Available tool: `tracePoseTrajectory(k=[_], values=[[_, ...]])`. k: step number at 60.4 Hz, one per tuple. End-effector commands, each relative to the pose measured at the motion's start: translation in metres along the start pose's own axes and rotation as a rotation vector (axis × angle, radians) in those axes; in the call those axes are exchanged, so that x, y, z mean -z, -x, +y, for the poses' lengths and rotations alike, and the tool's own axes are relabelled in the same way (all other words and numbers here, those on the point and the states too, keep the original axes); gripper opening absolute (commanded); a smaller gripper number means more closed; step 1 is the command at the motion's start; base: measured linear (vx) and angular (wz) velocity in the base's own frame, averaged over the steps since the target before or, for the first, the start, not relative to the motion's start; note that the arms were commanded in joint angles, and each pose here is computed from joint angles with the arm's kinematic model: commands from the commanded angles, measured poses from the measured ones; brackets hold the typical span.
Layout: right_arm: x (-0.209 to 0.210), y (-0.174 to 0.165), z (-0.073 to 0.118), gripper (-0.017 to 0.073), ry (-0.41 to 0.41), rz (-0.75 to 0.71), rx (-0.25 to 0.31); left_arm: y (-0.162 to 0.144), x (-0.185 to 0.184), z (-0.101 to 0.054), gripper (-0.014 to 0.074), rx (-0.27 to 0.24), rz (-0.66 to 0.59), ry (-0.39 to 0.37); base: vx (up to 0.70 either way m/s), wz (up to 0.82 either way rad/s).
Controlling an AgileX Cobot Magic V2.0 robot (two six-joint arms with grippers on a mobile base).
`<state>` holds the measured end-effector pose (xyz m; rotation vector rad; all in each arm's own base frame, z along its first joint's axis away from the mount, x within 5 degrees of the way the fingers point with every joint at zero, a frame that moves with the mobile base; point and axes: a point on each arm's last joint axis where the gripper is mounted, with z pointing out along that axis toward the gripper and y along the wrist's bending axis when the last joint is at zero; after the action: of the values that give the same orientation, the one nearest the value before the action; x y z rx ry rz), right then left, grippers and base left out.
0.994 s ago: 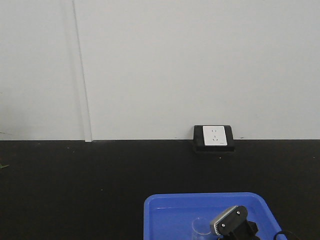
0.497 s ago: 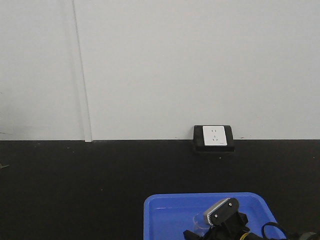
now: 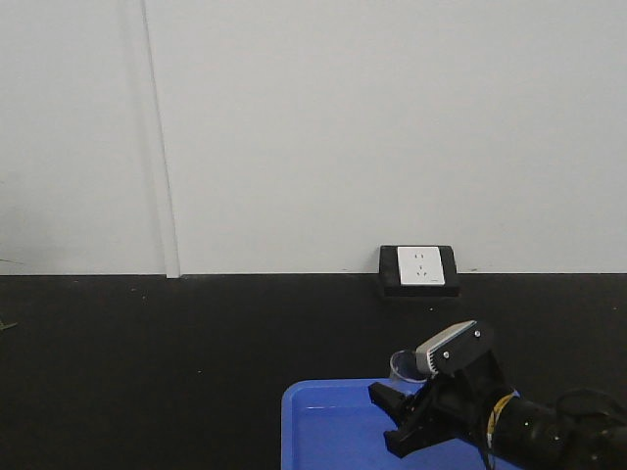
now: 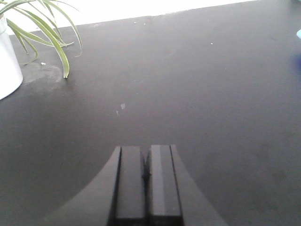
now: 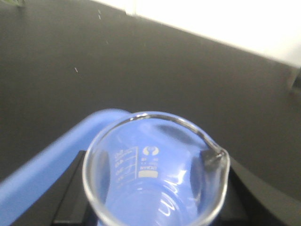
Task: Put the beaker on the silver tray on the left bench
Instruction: 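Close the right gripper on the beaker and lift it from the tray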
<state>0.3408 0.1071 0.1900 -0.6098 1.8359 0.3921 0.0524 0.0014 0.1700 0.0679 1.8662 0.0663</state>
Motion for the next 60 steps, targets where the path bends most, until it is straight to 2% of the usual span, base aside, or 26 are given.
tracePoseTrajectory(k=[1,11,21,27,60], values=[[0.024,0.047,0.01,-0.0015,0.042,-0.132,0.019,0.001,-0.002,-0.001,0.0001,0.002,-0.062,-0.005,0.0,0.0],[0.047,0.078,0.047,-0.0015,0.123,-0.165,0.033,0.001,-0.002,-0.001,0.0001,0.002,-0.062,-0.005,0.0,0.0],[0.066,0.097,0.081,-0.0015,0.136,-0.16,0.081,0.001,-0.002,-0.001,0.0001,0.002,-0.062,-0.005,0.0,0.0],[0.077,0.106,0.096,-0.0014,0.147,-0.174,0.105,0.001,-0.002,-0.001,0.0001,0.002,-0.062,-0.005,0.0,0.0],[0.085,0.112,0.099,-0.0014,0.156,-0.205,0.112,0.001,-0.002,-0.001,0.0001,0.002,-0.062,-0.005,0.0,0.0]])
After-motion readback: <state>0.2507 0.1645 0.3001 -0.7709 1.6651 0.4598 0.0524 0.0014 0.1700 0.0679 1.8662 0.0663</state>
